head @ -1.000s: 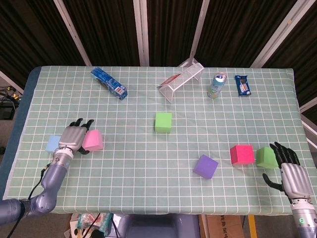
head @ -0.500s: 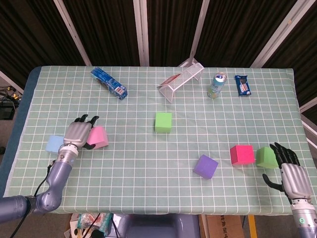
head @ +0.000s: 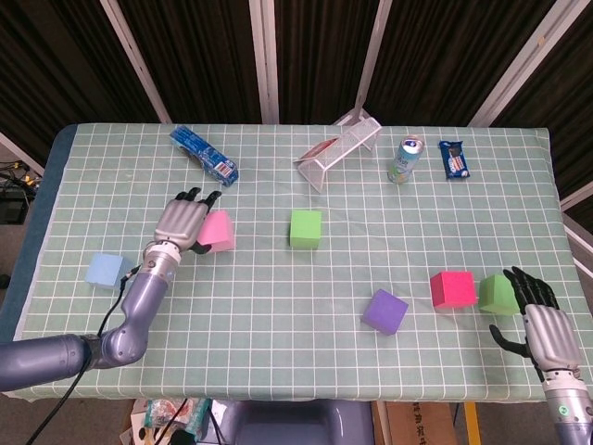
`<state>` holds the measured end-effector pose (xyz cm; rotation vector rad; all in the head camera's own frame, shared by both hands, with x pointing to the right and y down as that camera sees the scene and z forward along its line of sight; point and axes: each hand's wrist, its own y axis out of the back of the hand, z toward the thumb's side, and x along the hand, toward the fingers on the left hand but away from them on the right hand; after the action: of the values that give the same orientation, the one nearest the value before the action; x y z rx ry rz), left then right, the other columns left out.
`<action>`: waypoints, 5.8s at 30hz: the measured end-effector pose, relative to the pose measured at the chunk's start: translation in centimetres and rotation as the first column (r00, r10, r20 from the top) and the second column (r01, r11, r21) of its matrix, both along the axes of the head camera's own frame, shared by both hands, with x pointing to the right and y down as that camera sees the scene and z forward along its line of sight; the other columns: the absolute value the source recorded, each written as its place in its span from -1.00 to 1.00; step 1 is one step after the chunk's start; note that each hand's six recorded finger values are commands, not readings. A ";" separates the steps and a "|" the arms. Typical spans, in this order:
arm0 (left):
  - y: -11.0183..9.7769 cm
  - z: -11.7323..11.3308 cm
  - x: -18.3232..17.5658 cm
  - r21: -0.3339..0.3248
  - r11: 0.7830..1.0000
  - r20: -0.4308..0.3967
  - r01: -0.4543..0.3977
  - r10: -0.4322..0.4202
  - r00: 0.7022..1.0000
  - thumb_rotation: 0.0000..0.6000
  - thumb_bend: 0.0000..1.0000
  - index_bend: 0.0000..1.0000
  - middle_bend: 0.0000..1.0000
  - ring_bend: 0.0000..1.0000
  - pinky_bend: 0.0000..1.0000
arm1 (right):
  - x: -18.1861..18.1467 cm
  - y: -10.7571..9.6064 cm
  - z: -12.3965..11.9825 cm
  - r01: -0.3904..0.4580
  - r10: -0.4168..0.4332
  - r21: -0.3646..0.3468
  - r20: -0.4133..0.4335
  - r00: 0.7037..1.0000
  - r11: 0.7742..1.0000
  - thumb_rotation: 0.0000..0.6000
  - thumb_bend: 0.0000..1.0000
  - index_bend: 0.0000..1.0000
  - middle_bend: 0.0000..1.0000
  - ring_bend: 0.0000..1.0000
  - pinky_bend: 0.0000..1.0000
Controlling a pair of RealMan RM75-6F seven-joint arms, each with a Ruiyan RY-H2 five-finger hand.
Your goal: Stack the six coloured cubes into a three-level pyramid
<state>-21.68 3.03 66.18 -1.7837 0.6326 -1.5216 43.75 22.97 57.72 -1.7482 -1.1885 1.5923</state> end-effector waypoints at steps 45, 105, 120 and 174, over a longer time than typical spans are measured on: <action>-2.7 5.0 11.7 -0.035 0.984 0.009 -0.173 0.173 0.985 1.00 -0.33 -0.76 -0.13 -0.83 -0.69 | 0.4 0.0 0.3 -0.043 0.044 -0.036 0.031 0.999 0.998 1.00 -0.34 -1.00 -1.00 -1.00 -1.00; -1.7 5.8 13.7 -0.054 0.987 -0.023 -0.151 0.150 0.988 1.00 -0.82 -0.99 -0.87 -0.92 -0.74 | 0.5 0.0 0.3 -0.051 0.053 -0.043 0.045 0.998 0.998 1.00 -0.34 -1.00 -1.00 -1.00 -1.00; -2.1 4.6 11.6 -0.042 0.990 -0.003 -0.138 0.138 0.990 1.00 -0.82 -1.00 -0.89 -0.96 -0.76 | 0.4 0.1 0.3 -0.053 0.055 -0.041 0.046 0.997 0.998 1.00 -0.34 -1.00 -1.00 -1.00 -1.00; -2.4 7.4 12.0 0.015 0.986 0.089 -0.163 0.162 0.983 1.00 -0.25 -1.00 -0.88 -0.96 -0.76 | 0.8 0.1 0.5 -0.078 0.081 -0.063 0.049 0.996 0.995 1.00 -0.34 -1.00 -1.00 -1.00 -1.00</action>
<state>-9.63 0.67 73.54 -1.6981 0.4473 -1.4673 44.57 23.03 58.23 -1.8103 -1.2605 1.6547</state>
